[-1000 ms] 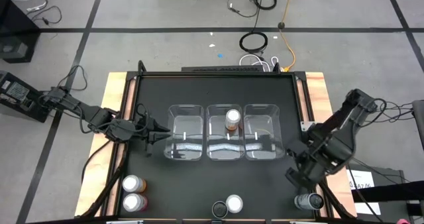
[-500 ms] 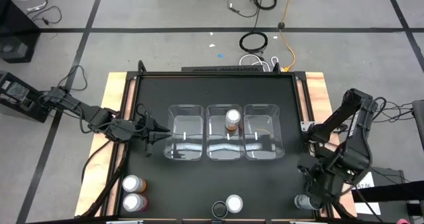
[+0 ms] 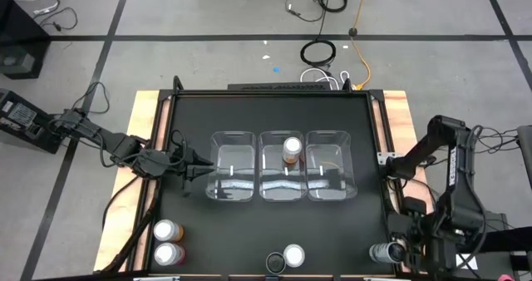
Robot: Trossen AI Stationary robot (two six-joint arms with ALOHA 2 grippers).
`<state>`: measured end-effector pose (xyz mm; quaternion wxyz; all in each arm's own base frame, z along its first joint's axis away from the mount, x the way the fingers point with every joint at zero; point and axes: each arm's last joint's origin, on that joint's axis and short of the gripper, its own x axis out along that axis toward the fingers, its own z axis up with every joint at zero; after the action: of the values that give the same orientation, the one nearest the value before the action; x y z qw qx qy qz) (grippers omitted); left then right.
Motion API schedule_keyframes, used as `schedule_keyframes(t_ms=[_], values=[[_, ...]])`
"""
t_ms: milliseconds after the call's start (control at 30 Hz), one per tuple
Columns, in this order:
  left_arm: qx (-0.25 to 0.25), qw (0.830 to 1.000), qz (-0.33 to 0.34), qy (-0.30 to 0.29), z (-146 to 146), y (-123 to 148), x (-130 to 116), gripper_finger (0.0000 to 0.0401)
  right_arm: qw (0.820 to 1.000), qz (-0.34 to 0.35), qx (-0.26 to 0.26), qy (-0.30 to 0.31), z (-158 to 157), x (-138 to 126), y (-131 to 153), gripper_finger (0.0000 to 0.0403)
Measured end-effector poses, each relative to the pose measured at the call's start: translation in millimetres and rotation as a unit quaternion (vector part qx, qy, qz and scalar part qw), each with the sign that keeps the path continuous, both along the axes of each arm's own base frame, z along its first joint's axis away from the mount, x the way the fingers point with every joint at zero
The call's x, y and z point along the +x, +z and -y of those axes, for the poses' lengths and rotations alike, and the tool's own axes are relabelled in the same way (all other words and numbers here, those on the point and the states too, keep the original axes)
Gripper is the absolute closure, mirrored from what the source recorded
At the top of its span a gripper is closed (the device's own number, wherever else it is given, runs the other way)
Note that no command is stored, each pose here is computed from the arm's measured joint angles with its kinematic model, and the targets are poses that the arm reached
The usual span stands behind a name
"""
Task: Sort soda cans
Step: Put the right white blue soda can into the right transparent bin
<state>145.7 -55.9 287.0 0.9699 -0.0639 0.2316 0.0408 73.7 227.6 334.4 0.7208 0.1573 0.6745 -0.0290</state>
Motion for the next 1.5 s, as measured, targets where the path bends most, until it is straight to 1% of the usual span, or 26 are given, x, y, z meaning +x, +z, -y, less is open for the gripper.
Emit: schedule_keyframes(t_ms=[67, 167, 233, 367, 567, 767, 867, 1033, 1233, 1433, 1500], values=[[0.000, 1.000, 0.000, 0.000, 0.0, 0.0, 0.0, 0.0302, 1.000, -0.003, -0.012, 0.021, -6.8, -0.3, -5.9, 0.0005], [0.000, 1.000, 0.000, 0.000, 0.0, 0.0, 0.0, 0.0302, 0.999, -0.007, -0.010, 0.045, -18.9, 0.8, -13.9, 0.0005], [0.000, 1.000, 0.000, 0.000, 0.0, 0.0, 0.0, 0.0302, 0.998, -0.011, -0.009, 0.056, -24.6, 2.0, -18.0, 0.0005], [0.000, 1.000, 0.000, 0.000, -0.1, 0.0, 0.0, 0.0302, 0.997, -0.013, -0.022, 0.069, -30.1, 1.4, -24.1, 0.0005], [0.000, 1.000, 0.000, 0.000, 0.0, 0.0, 0.0, 0.0302, 0.997, -0.012, -0.023, 0.072, -32.2, -2.5, -25.0, 0.0005], [0.000, 1.000, 0.000, 0.000, 0.0, 0.0, 0.0, 0.0302, 0.996, 0.007, -0.040, 0.073, -35.5, -0.6, -29.8, 0.0005], [0.000, 1.000, 0.000, 0.000, 0.0, 0.0, -0.1, 0.0302, 0.996, 0.006, -0.045, 0.073, -35.3, -0.6, -35.3, 0.0005], [0.000, 1.000, 0.000, 0.000, 0.0, 0.0, 0.0, 0.0302, 0.997, 0.007, -0.036, 0.074, -38.0, -0.1, -42.8, 0.0005], [0.000, 1.000, 0.000, 0.000, 0.0, 0.0, 0.0, 0.0302, 0.996, 0.003, -0.047, 0.075, -36.2, -0.6, -52.0, 0.0005], [0.000, 1.000, 0.000, 0.000, 0.0, 0.0, 0.0, 0.0302, 0.997, 0.005, -0.038, 0.074, -38.0, 0.1, -65.1, 0.0005], [0.000, 1.000, 0.000, 0.000, 0.0, 0.0, 0.0, 0.0302, 0.997, 0.004, -0.039, 0.069, -37.8, 0.0, -66.9, 0.0011]])
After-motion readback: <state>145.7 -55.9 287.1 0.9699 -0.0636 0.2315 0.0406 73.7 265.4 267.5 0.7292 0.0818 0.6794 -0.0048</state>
